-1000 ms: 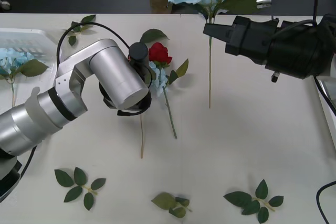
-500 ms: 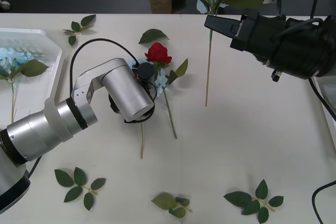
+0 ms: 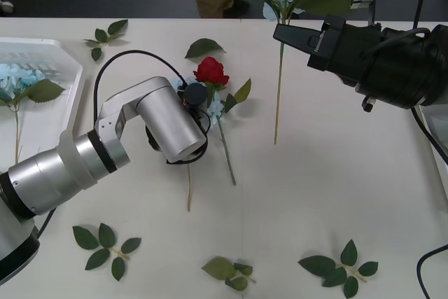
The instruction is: Place the red flowers into the right box and the blue flowers into the left box. If a person shows an open palm, hand one flower to the person first, then continue sorting.
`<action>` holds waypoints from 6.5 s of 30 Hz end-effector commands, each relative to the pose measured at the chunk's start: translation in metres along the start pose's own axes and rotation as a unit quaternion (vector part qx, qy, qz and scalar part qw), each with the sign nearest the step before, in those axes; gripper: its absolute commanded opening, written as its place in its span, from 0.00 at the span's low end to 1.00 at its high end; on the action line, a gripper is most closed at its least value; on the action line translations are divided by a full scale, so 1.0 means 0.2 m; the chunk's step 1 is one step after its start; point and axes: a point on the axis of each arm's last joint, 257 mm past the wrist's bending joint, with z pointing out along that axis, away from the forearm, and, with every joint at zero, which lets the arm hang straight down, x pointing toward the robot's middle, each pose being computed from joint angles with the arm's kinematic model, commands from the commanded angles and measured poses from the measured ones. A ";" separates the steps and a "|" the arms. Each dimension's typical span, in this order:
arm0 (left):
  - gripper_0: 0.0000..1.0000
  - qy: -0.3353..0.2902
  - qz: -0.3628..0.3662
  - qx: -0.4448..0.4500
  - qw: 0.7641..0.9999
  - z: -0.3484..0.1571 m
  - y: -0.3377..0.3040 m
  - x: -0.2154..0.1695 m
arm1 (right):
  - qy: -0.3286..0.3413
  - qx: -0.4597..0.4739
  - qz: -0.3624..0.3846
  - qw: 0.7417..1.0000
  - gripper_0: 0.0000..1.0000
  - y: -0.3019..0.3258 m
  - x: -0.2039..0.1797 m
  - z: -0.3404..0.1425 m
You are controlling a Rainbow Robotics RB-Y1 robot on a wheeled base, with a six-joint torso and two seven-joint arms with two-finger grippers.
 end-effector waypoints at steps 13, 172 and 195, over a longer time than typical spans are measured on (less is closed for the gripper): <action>1.00 -0.042 0.039 0.180 0.982 -0.85 -0.03 -0.18 | -0.013 -0.016 -0.025 0.999 0.00 0.08 -0.04 -0.01; 0.00 -0.013 -0.147 -0.042 0.988 -0.60 2.25 0.20 | 0.184 0.303 -0.243 0.903 0.94 -0.82 0.24 -0.38; 1.00 -0.053 -0.160 -0.038 0.985 -0.49 2.20 0.03 | 0.181 0.183 -0.256 0.932 0.93 -0.45 0.00 -0.47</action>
